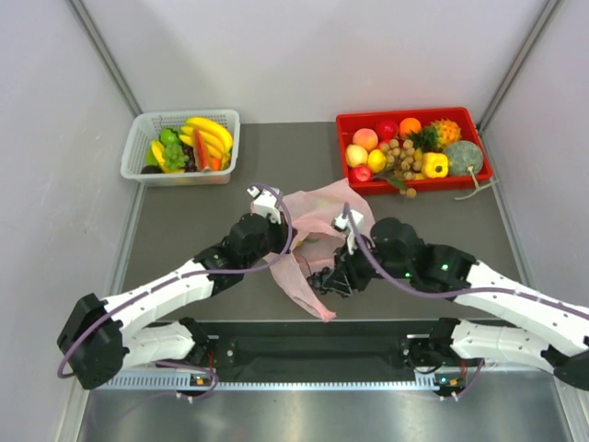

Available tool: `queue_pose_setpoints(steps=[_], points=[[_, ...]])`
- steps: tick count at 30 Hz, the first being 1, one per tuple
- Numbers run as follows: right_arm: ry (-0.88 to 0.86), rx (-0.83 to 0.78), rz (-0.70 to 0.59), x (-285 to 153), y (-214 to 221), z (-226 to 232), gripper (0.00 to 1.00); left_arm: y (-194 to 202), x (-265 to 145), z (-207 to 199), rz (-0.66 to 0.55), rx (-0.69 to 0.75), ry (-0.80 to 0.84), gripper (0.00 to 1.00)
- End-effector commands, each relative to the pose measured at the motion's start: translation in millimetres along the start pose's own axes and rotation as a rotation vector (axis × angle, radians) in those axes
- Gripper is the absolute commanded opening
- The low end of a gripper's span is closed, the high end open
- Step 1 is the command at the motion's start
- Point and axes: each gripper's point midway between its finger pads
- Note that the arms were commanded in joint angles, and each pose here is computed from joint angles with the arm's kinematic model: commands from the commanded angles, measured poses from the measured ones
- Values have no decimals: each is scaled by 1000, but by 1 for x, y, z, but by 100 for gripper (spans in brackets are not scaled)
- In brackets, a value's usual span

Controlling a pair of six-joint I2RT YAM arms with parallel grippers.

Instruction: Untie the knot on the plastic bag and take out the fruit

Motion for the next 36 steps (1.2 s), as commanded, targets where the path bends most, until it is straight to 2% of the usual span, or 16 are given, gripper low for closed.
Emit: queue_pose_setpoints(steps=[1,7,12,15,18,21,24,25,26,27,30,33,35,36], points=[[-88,-78,-131,-48,-45,30,0,-19,-2,-10,-50,12,42,0],[-37,-185,-290,-92,-99,38,0,1,-7,-10,-5,13,79,0],[32,-270,-474,-139,-156,43,0,6,-10,-4,4,10,59,0],[258,-243,-566,-156,-191,8,0,8,-12,-4,6,3,63,0],[539,-149,-587,-161,-219,-62,0,8,-14,-5,8,-4,67,0],[662,-59,-622,-150,-242,-111,0,9,-16,-6,10,-11,77,0],[825,44,-682,-156,-264,-184,0,7,-20,-9,11,-12,89,0],[851,66,-648,-139,-265,-209,0,5,-21,-8,14,-12,85,0],[863,62,-675,-141,-279,-220,0,6,-22,-9,17,-11,87,0],[898,80,-625,-124,-277,-252,0,4,-24,-10,13,-10,91,0],[957,54,-659,-123,-299,-289,0,2,-29,-10,7,-15,99,0],[1008,75,-612,-93,-301,-345,0,5,-30,-11,12,-17,109,0],[1003,87,-628,-91,-315,-359,0,5,-31,-12,16,-20,113,0],[1011,105,-553,-68,-299,-383,0,6,-31,-12,19,-23,115,0]])
Point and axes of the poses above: each gripper's point midway between its finger pads, its own x axis out along the fingers, its own z axis along the line the jaws close on, y = z × x
